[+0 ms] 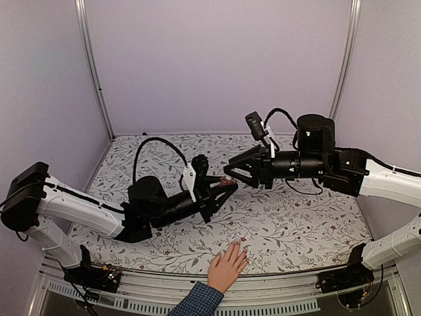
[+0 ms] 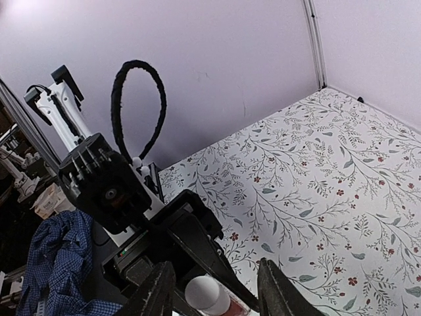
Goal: Paint the nails
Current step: Unscrew the nail polish bottle.
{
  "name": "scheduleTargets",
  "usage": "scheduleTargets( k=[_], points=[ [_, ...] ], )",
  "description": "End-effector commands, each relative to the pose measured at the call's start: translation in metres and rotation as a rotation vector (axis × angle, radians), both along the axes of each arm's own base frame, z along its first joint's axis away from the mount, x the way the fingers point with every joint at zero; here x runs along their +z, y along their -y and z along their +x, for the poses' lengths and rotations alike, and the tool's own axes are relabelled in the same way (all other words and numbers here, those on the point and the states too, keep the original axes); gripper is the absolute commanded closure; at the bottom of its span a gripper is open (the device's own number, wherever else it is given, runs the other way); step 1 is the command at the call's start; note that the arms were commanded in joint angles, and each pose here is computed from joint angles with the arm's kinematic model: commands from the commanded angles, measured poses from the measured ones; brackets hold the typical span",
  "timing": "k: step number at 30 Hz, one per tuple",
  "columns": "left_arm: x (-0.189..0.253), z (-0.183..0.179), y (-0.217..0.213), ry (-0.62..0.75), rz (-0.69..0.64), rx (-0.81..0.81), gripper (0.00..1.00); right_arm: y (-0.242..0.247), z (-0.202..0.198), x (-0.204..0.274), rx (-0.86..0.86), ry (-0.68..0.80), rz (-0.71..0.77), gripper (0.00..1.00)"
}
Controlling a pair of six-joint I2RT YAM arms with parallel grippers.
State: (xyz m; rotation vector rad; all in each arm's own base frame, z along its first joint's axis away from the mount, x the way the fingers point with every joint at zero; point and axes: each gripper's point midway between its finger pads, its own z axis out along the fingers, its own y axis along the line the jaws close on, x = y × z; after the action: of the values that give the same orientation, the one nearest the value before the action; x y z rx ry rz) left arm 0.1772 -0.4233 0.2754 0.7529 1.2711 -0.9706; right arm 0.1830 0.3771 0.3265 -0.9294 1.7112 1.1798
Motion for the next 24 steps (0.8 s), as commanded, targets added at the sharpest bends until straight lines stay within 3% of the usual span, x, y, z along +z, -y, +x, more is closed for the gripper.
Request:
scheduleTargets(
  k=[1, 7, 14, 24],
  points=[
    [0.007, 0.005, 0.008, 0.021, 0.010, 0.064, 1.00, -0.002, 0.010, -0.002, -0.051, -0.026, 0.009, 0.58],
    [0.006, 0.009, 0.009, 0.034, 0.033, 0.105, 1.00, -0.004, 0.013, -0.009, -0.061, -0.044, -0.007, 0.72],
    [0.006, 0.004, 0.009, 0.038, 0.030, 0.078, 1.00, -0.006, 0.003, -0.004, -0.007, -0.043, 0.015, 1.00],
    [0.023, -0.045, 0.012, 0.103, -0.030, -0.259, 1.00, -0.007, -0.018, 0.015, 0.117, 0.035, 0.059, 1.00]
  ],
)
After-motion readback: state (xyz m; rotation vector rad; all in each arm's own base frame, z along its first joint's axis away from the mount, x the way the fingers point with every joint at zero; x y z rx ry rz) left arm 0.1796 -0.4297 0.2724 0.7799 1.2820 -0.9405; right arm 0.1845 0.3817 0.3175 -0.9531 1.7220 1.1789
